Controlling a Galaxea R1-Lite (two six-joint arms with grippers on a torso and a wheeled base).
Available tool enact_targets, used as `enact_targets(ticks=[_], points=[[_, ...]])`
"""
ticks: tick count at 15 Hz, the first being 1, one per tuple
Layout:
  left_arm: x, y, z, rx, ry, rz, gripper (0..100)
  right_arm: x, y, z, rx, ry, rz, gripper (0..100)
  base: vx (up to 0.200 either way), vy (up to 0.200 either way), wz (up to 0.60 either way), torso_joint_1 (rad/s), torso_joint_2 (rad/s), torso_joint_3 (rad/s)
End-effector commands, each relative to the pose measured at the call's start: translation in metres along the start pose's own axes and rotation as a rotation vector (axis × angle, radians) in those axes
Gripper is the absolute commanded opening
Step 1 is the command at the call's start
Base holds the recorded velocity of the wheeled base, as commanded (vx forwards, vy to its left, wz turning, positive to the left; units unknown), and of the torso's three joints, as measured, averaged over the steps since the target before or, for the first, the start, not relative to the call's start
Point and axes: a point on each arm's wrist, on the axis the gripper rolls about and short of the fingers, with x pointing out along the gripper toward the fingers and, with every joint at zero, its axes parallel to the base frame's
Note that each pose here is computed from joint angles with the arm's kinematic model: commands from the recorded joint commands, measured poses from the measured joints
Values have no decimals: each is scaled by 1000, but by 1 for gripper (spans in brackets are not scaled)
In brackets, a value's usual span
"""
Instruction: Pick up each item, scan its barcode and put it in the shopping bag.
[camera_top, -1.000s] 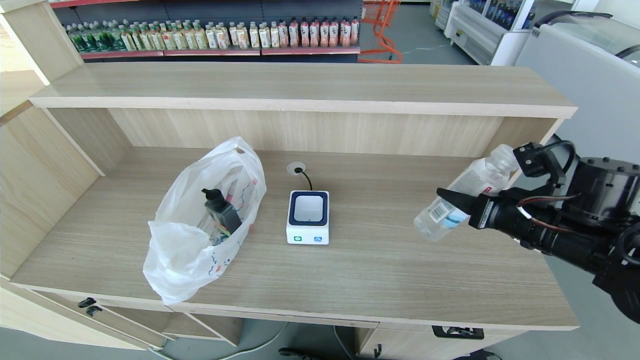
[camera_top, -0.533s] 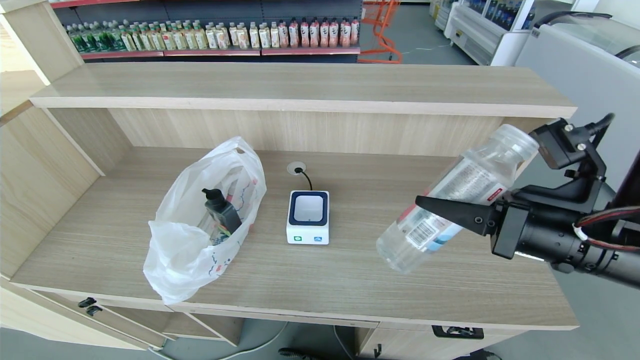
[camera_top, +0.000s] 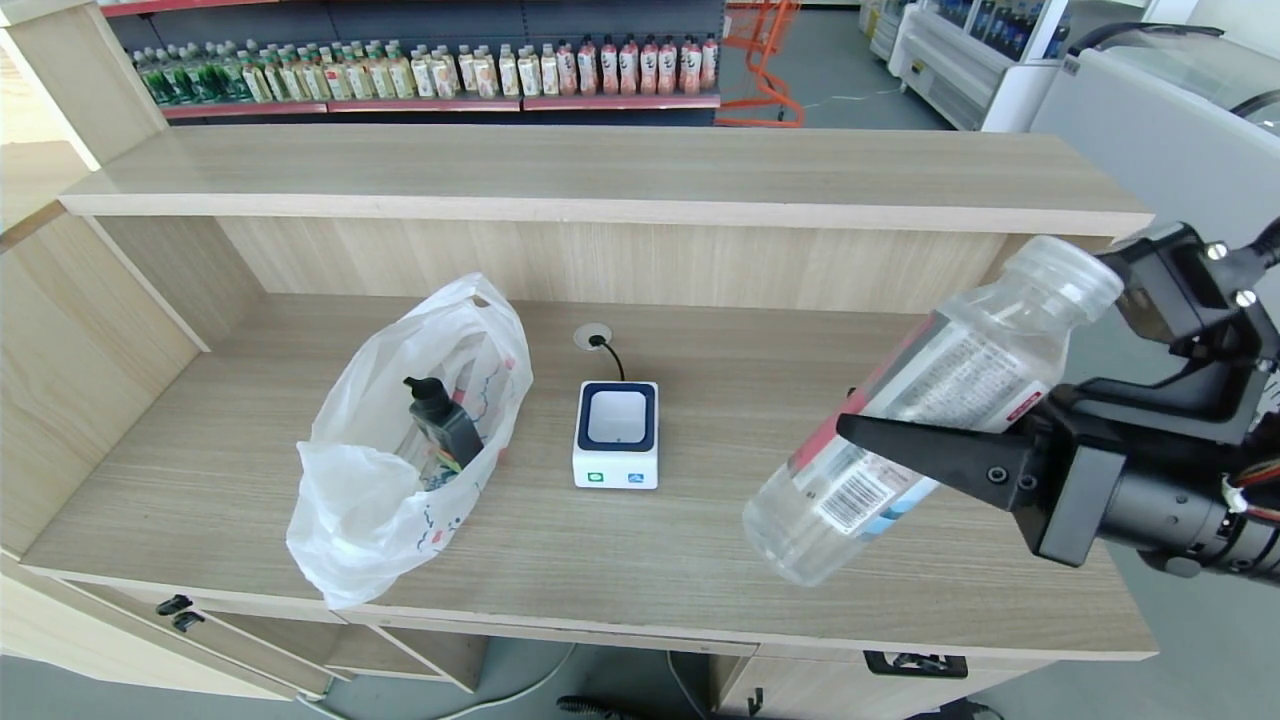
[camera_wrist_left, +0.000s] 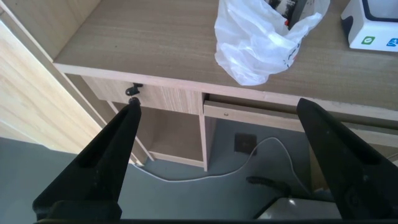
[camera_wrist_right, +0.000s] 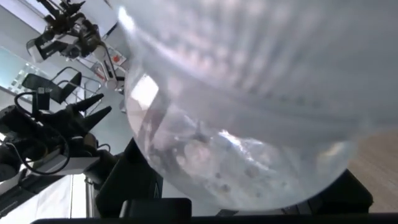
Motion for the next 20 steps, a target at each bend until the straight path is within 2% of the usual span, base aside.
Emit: enact_targets(ticks=[1, 6, 20], points=[[0, 0, 0, 0, 0, 0, 100, 6, 5, 2, 42, 0, 34, 0, 0, 0, 0, 0, 0, 0], [0, 0, 0, 0, 0, 0, 100, 5, 7, 2, 65, 40, 160, 0, 0, 0, 0, 0, 0, 0], [0, 0, 0, 0, 0, 0, 100, 4, 10, 3, 59, 47, 206, 0, 0, 0, 0, 0, 0, 0]])
